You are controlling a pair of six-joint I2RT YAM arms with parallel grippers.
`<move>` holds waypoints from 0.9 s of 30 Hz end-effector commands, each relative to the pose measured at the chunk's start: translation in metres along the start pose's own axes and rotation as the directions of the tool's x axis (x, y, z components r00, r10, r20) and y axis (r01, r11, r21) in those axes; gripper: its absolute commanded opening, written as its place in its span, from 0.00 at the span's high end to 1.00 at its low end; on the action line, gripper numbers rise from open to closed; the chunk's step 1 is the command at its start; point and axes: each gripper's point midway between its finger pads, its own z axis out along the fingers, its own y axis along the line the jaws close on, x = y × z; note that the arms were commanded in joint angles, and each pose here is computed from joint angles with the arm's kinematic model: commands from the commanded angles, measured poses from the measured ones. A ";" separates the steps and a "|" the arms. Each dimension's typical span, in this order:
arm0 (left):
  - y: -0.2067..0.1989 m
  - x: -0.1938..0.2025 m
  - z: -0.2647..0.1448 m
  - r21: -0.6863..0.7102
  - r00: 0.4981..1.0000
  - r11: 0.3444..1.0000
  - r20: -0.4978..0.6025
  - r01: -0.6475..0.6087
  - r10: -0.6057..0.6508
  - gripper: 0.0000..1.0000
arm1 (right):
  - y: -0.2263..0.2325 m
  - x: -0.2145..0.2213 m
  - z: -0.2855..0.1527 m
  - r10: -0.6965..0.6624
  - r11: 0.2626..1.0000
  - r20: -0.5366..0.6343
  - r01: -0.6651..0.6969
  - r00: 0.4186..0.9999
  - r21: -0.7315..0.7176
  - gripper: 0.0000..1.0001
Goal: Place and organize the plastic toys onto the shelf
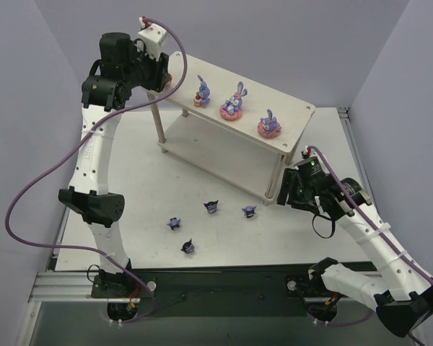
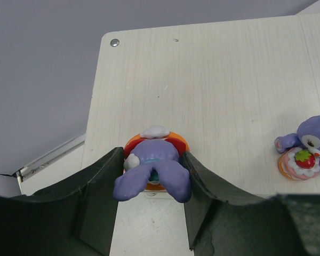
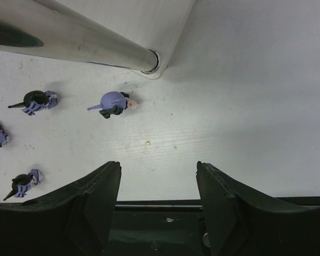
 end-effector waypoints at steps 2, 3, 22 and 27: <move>0.002 -0.012 -0.008 -0.006 0.999 1.000 0.029 -0.013 0.013 0.41 | -0.004 0.004 0.000 0.010 1.000 -0.009 -0.010 1.000 0.006 0.41; 0.002 -0.012 -0.008 -0.006 0.999 1.000 0.029 -0.013 0.013 0.34 | -0.003 0.004 0.000 0.010 1.000 -0.010 -0.010 1.000 0.005 0.41; 0.012 -0.018 -0.007 -0.064 0.997 0.997 0.057 0.053 -0.050 0.16 | -0.004 0.004 0.002 0.006 1.000 -0.009 -0.006 1.000 0.014 0.41; 0.010 0.033 -0.032 -0.182 0.963 0.950 -0.045 0.252 -0.264 0.17 | -0.004 0.003 0.004 -0.001 1.000 -0.003 0.001 1.000 0.014 0.41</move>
